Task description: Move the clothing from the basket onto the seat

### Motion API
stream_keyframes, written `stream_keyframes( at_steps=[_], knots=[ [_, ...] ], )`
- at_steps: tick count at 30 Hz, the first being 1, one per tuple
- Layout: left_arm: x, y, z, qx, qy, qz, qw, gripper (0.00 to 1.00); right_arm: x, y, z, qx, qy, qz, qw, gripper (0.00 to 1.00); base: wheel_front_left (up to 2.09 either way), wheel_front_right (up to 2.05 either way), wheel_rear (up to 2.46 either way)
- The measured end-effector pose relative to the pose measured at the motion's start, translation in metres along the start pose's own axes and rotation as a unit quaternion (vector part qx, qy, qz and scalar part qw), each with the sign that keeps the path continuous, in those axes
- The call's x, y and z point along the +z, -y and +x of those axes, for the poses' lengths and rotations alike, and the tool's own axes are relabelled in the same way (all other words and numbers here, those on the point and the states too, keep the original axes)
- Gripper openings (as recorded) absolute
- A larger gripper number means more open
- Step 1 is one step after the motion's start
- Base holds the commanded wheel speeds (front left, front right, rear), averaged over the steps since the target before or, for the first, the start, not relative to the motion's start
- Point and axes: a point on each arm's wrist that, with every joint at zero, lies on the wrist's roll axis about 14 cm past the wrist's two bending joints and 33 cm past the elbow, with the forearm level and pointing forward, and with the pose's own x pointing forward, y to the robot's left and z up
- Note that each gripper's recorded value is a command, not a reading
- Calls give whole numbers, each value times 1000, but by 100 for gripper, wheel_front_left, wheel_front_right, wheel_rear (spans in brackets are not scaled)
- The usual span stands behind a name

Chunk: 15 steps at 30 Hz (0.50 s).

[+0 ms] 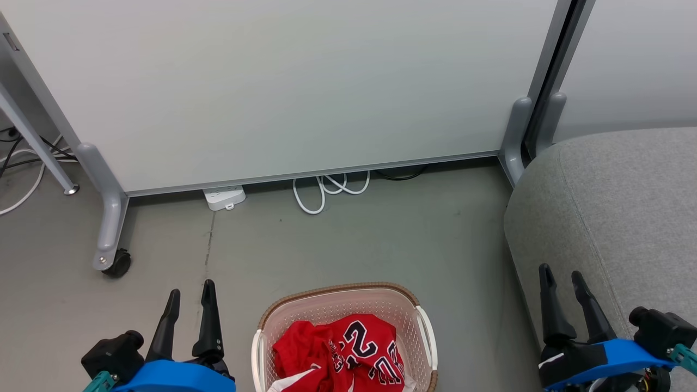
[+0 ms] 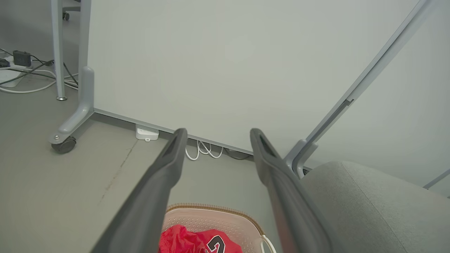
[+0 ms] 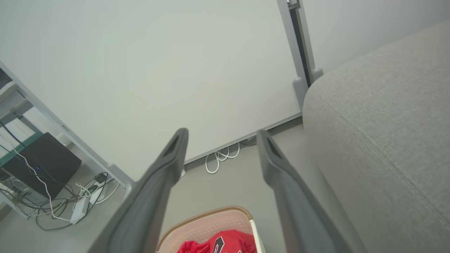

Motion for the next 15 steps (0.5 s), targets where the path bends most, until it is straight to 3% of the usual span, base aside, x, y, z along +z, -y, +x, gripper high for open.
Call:
stream_keyframes(
  at_steps=[15],
  knots=[
    [2, 5, -1, -9, 13, 61, 998, 100, -3, -3, -5, 8, -5, -76, 997, 100, 0, 0, 0]
  ],
)
